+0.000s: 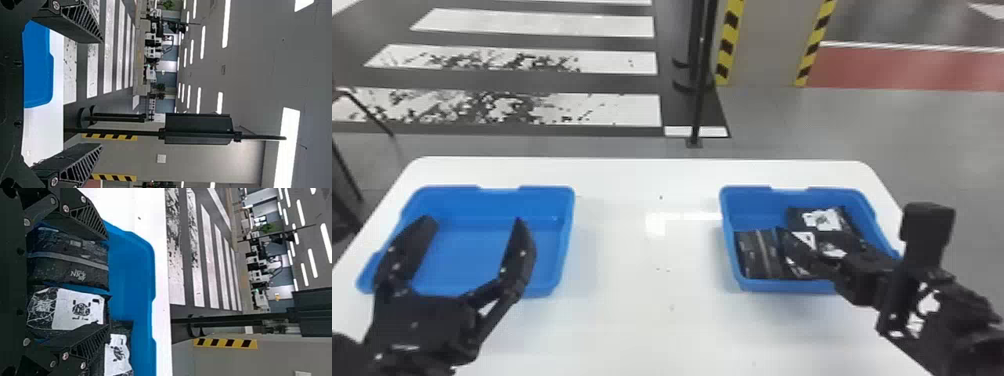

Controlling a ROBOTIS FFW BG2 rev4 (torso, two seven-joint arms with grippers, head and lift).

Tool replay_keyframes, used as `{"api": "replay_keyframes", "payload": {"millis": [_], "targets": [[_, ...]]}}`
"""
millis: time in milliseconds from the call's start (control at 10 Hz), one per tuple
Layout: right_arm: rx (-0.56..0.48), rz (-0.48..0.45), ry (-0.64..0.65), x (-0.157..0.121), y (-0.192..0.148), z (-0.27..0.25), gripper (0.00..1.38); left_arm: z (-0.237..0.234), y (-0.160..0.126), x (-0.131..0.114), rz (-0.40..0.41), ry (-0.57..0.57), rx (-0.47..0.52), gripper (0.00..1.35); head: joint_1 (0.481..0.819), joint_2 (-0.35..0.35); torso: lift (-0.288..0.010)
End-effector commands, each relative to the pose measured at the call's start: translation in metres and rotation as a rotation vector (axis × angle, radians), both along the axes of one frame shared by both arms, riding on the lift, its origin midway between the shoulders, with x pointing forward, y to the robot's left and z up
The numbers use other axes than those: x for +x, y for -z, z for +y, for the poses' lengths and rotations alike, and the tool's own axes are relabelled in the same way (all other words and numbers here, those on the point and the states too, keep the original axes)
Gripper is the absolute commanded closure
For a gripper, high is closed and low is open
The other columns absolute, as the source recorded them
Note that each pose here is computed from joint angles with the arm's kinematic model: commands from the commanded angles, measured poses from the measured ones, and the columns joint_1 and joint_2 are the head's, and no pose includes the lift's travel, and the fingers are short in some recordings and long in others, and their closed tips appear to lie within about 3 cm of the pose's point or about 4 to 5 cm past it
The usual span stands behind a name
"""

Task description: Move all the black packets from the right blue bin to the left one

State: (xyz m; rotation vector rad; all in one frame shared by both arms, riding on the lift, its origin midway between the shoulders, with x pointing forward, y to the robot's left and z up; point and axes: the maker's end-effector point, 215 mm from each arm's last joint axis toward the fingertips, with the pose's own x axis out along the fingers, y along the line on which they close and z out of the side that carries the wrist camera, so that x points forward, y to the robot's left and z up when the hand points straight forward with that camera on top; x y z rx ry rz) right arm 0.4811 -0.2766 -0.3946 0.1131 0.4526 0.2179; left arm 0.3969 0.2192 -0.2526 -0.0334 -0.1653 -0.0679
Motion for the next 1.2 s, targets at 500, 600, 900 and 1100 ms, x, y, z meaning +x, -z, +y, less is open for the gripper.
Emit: {"api": "replay_keyframes", "payload": {"millis": [500, 600, 900, 1100], "targets": [[0.046, 0.150, -0.035, 0.021, 0.046, 0.016, 0.31, -0.001, -0.002, -0.001, -0.010, 0.002, 0.006, 0.09, 0.695, -0.068, -0.140], [0.053, 0.165, -0.048, 0.021, 0.051, 0.024, 0.31, -0.001, -0.004, 0.000, -0.015, 0.001, 0.006, 0.09, 0.695, -0.060, -0.140], [0.062, 0.229, -0.081, 0.012, 0.069, 0.041, 0.31, 0.000, -0.004, 0.000, -0.018, 0.000, 0.003, 0.09, 0.695, -0.038, -0.140], [0.071, 0.286, -0.106, 0.004, 0.084, 0.053, 0.32, 0.000, -0.009, 0.000, -0.033, -0.001, 0.009, 0.10, 0.695, -0.024, -0.140]]}}
